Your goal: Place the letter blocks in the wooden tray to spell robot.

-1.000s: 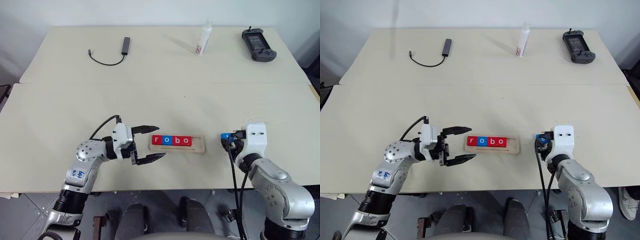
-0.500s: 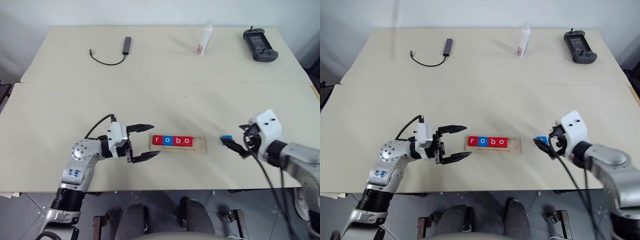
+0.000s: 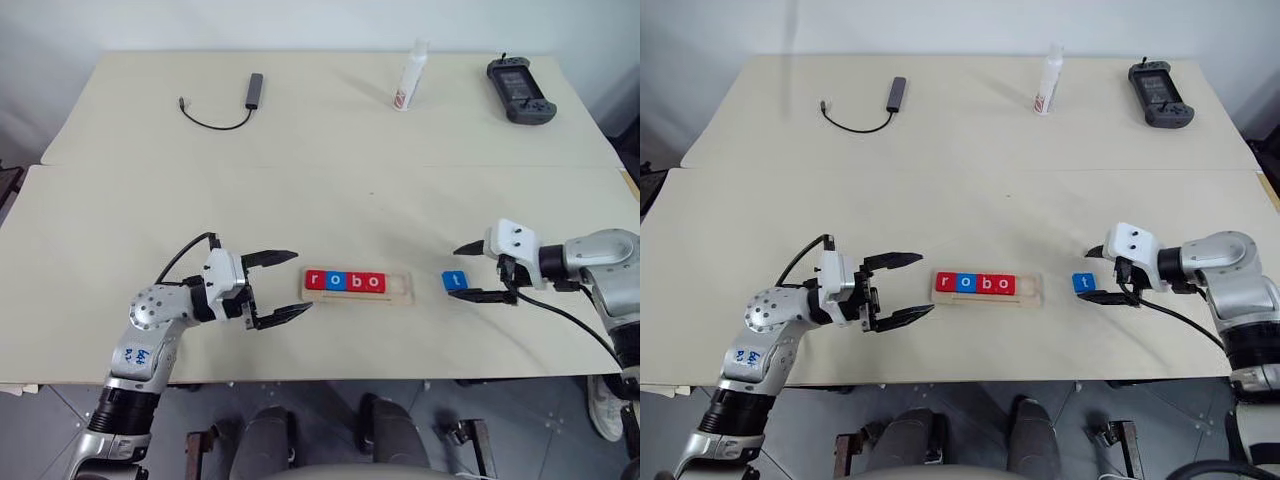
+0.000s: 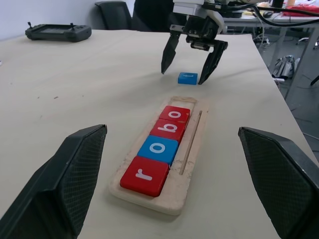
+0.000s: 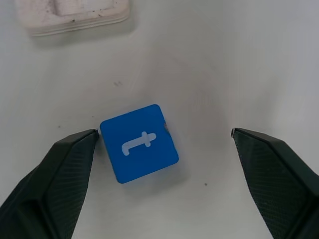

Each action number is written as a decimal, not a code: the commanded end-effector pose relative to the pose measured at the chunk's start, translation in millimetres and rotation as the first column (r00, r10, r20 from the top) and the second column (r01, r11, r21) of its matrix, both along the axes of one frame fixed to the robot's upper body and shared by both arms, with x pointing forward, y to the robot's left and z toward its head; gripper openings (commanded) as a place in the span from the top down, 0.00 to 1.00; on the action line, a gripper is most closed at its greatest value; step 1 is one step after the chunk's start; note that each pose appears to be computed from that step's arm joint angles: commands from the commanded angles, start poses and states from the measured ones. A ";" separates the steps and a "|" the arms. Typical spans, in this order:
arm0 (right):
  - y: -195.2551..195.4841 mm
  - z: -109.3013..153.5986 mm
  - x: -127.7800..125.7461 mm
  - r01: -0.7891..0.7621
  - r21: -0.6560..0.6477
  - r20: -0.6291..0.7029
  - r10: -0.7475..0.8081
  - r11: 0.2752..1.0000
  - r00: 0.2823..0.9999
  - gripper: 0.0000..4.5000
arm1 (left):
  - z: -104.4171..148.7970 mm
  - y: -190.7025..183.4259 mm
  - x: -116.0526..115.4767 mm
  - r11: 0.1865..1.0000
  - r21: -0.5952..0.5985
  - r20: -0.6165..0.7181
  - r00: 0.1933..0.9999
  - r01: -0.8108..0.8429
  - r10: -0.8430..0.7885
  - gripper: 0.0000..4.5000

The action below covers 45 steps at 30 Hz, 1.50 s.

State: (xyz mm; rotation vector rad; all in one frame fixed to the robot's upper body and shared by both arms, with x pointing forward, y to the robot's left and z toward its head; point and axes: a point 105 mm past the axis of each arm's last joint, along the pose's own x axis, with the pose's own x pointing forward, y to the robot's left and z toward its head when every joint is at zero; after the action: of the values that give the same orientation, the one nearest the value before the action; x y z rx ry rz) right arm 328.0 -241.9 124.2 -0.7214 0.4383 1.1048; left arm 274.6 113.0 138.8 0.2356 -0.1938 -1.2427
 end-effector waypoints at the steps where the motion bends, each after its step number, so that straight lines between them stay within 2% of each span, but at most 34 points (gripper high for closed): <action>1: -0.8 -15.3 -4.7 -0.022 -0.032 -0.066 0.020 0.999 0.998 0.20 | 8.0 -1.1 -2.8 1.000 0.010 0.038 0.999 -0.006 0.006 0.00; 6: 1.0 -9.2 -7.7 -0.053 -0.031 -0.079 0.051 0.998 0.996 0.57 | 9.7 1.1 -3.8 1.000 0.017 0.042 0.999 -0.014 0.014 0.00; 8: 5.2 -2.2 -5.6 -0.067 -0.022 -0.056 0.065 0.998 0.996 0.68 | 9.9 0.9 -3.8 1.000 0.017 0.042 0.999 -0.016 0.015 0.00; 13: 35.1 24.9 -1.6 -0.075 0.056 -0.031 0.077 0.996 0.997 0.68 | 9.7 -0.7 -4.4 1.000 0.011 0.042 0.999 -0.013 0.013 0.00; 18: 67.5 35.0 -8.8 -0.075 0.082 -0.069 0.080 0.994 0.994 0.68 | 8.4 -0.4 -5.5 1.000 0.007 0.037 0.999 -0.013 0.012 0.00; 22: 84.9 32.3 -13.5 -0.107 0.088 -0.073 0.113 0.990 0.991 0.68 | 7.1 1.4 -6.5 1.000 0.008 0.033 0.999 -0.019 0.019 0.00; 28: 85.6 16.0 -10.4 -0.101 0.047 -0.083 0.104 0.994 0.991 0.68 | 6.1 2.4 -8.1 1.000 0.011 0.032 0.999 -0.022 0.022 0.00; 34: 92.7 14.9 -13.2 -0.109 0.084 -0.128 0.120 0.990 0.984 0.68 | 5.8 4.3 -8.2 0.999 0.012 0.038 0.999 -0.033 0.032 0.00; 40: 90.7 16.4 -12.9 -0.093 0.083 -0.122 0.103 0.992 0.987 0.23 | 5.0 4.8 -8.8 0.999 0.012 0.039 0.999 -0.037 0.037 0.00; 43: 84.2 27.4 -8.1 -0.061 0.106 -0.085 0.070 0.993 0.994 0.01 | 4.6 5.2 -9.1 0.999 0.011 0.039 0.998 -0.042 0.042 0.00; 45: 73.6 34.0 -4.3 -0.020 0.109 -0.069 0.027 0.994 0.997 0.01 | 4.1 5.4 -9.4 0.999 0.010 0.039 0.998 -0.046 0.046 0.00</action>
State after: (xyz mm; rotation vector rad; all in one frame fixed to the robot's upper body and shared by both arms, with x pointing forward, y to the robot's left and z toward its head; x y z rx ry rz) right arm 319.3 -157.6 138.7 -0.5801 0.4766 1.2211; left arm 268.8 118.5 132.3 0.2394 -0.1621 -1.1998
